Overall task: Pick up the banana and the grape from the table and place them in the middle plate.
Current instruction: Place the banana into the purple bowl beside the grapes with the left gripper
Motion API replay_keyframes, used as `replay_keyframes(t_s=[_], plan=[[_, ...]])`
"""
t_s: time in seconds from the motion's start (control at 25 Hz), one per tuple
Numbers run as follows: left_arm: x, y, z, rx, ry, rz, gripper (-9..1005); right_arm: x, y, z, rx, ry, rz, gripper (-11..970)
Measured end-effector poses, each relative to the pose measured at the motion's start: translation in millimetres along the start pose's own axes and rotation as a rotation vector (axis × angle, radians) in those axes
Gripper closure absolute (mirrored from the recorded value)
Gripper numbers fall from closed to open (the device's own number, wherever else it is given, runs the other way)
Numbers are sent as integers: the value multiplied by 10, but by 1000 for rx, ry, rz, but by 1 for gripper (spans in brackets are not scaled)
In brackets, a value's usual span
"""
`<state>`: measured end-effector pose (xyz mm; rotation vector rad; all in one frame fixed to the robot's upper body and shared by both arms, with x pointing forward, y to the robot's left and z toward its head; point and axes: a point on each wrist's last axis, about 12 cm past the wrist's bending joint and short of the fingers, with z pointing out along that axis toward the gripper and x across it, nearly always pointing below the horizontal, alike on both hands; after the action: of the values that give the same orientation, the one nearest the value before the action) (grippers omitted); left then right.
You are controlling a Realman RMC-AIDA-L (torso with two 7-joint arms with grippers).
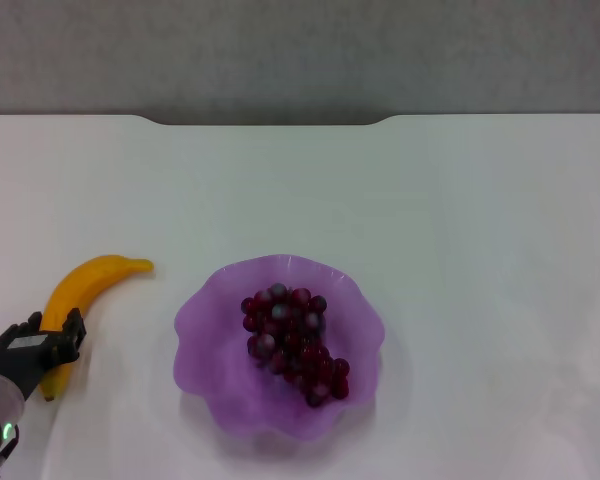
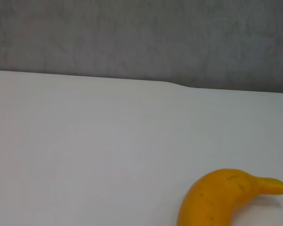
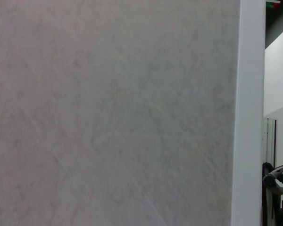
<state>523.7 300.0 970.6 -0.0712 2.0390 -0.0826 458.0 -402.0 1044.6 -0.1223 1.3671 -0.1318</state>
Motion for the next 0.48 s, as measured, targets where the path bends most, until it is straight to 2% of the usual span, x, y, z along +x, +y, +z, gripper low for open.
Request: replay_keyframes(t_s=[0.48], plan=[[-51,24,-4,1,-39,-8,506,10,-1,10,1,9,0,959]])
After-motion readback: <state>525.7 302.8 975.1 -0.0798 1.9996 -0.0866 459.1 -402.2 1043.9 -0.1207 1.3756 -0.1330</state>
